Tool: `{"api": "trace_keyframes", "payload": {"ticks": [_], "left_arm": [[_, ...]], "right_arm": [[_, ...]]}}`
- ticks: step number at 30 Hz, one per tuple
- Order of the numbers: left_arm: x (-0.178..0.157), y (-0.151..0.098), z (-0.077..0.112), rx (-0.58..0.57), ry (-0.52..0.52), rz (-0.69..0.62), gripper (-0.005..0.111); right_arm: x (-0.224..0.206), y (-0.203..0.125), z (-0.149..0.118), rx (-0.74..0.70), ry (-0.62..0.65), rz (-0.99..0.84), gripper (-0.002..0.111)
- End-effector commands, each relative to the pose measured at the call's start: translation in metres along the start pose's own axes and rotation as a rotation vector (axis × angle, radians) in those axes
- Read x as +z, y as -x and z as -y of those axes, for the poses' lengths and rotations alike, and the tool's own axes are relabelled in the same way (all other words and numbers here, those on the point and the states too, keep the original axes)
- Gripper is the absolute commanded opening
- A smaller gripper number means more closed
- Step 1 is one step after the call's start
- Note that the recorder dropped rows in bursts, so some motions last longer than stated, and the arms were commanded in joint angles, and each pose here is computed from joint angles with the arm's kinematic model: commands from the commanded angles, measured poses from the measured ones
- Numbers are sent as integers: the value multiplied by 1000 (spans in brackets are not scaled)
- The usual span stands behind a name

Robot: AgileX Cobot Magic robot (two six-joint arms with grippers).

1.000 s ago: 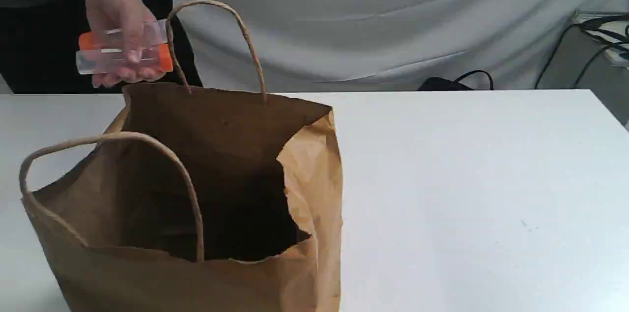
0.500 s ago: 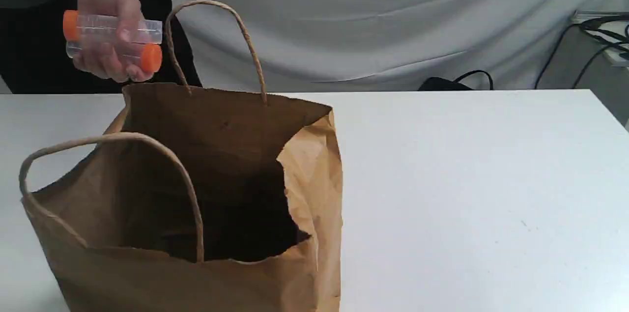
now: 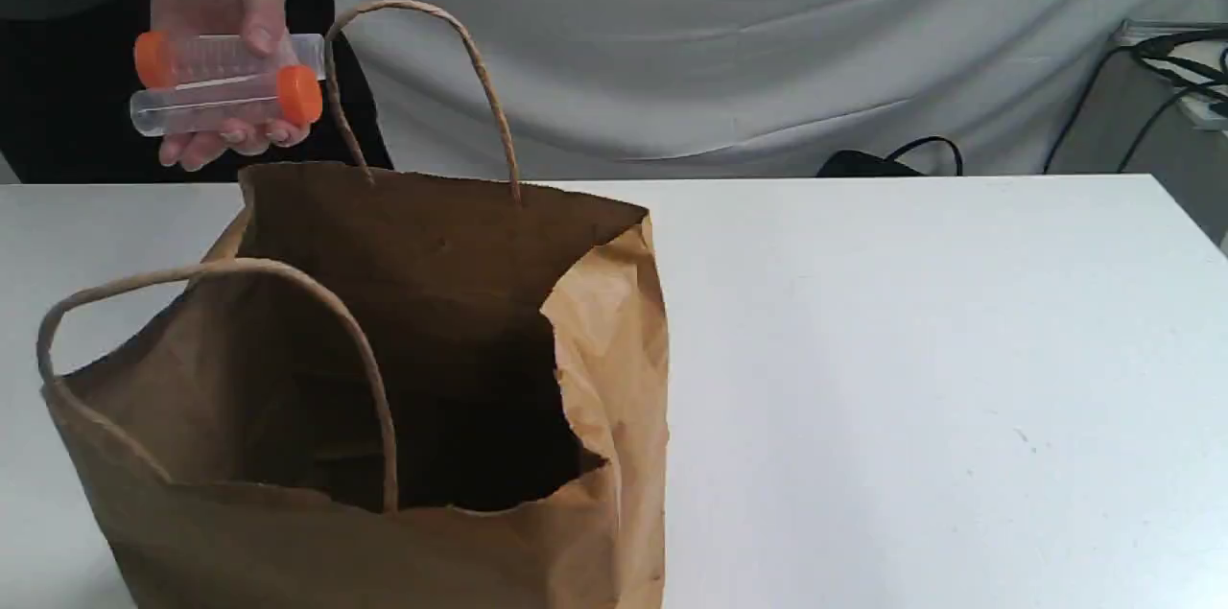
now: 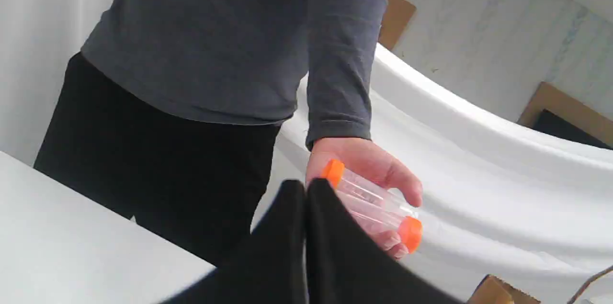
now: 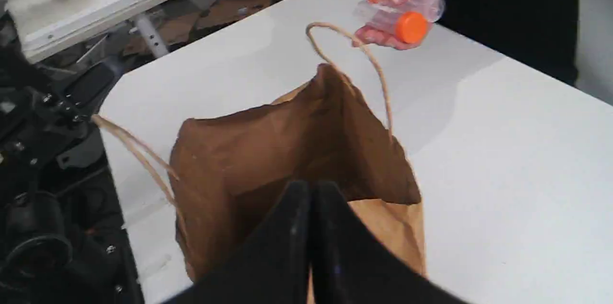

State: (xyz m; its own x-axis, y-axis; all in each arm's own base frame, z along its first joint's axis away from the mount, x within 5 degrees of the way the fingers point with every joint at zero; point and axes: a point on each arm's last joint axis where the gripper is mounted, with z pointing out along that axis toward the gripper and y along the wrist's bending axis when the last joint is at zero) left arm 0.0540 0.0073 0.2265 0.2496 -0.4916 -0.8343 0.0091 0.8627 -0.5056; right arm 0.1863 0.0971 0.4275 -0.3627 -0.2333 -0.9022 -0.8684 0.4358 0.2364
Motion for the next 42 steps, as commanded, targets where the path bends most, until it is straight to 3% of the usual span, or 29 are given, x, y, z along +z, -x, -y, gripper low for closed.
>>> {"api": "trace_keyframes", "payload": {"ticks": [1, 7, 12, 15, 20, 22, 32, 42], "left_arm": [[0, -1, -1, 4, 2, -3, 0], [0, -1, -1, 8, 2, -3, 0], [0, -1, -1, 8, 2, -3, 0], [0, -1, -1, 8, 2, -3, 0], [0, -1, -1, 8, 2, -3, 0], [0, -1, -1, 8, 2, -3, 0], [0, -1, -1, 8, 2, -3, 0], [0, -1, -1, 8, 2, -3, 0]], "right_arm": [[24, -1, -13, -94, 90, -63, 0], [67, -12, -29, -271, 104, -202, 0], [83, -15, -48, -315, 176, -221, 2], [88, -15, -53, -317, 190, -209, 14], [102, -11, -58, -310, 177, -150, 48], [109, -11, -59, -314, 166, -135, 54], [140, -17, -56, -297, 145, -142, 55], [144, -18, -54, -285, 144, -146, 54]]}}
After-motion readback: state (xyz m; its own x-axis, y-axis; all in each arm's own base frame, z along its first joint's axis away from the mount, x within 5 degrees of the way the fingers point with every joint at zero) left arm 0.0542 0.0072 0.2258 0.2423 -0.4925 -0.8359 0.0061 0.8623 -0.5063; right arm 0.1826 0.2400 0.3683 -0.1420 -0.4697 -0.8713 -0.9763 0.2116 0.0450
